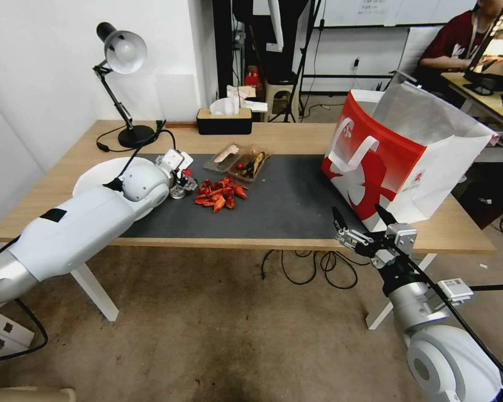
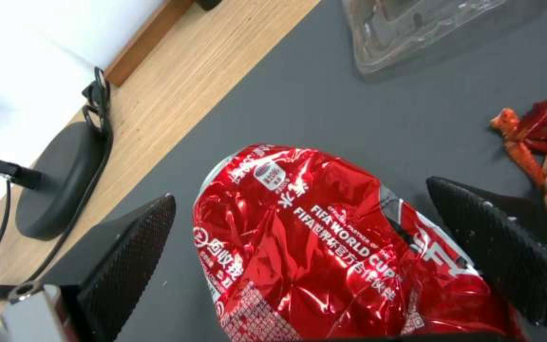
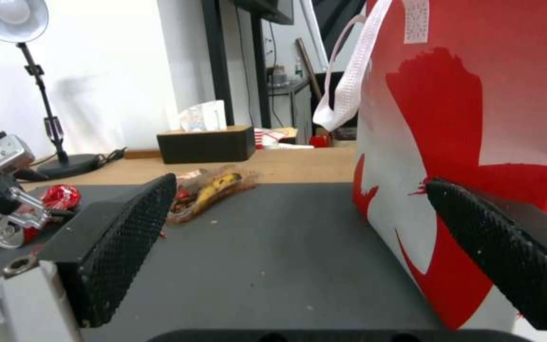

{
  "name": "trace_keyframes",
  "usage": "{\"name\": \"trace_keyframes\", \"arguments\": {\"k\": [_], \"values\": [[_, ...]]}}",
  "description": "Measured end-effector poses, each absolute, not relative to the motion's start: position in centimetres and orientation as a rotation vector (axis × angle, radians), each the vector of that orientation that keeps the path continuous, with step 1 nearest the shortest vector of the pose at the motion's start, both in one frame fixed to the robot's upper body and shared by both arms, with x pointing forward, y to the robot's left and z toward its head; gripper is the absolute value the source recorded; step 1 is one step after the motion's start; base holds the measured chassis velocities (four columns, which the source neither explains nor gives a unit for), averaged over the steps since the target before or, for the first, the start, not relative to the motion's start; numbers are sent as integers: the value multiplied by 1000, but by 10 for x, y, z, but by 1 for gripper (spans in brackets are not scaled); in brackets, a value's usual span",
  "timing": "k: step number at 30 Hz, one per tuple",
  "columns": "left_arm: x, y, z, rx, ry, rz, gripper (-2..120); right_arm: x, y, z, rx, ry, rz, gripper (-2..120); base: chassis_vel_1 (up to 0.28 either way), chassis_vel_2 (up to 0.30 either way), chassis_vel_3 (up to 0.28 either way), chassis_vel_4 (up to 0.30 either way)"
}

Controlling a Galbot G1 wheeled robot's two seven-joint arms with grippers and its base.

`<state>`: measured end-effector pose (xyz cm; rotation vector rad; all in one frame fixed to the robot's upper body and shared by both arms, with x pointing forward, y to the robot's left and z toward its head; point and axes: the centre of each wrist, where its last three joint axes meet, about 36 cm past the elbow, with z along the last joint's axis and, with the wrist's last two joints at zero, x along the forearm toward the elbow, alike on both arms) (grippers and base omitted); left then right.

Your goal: Pick up the trash from the table and place it into the takeout bag.

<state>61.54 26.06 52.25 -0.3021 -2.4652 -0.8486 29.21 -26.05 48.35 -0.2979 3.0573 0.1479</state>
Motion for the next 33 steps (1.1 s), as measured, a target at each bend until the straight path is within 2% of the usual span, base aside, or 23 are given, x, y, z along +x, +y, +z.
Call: {"name": "trace_keyframes", "arguments": {"k": [13,19,33], "values": [[620,262,532,-294,-2477,-807,93,294,-260,486,-305,3048,166,100,0,0,0,0],[625,263,540,-294,-2460,-715,97,292,-260,488,-305,3043,164,100,0,0,0,0],[638,283,538,-223,-2431,-673,100,289,-260,493,-304,3033,158,100,0,0,0,0]]}}
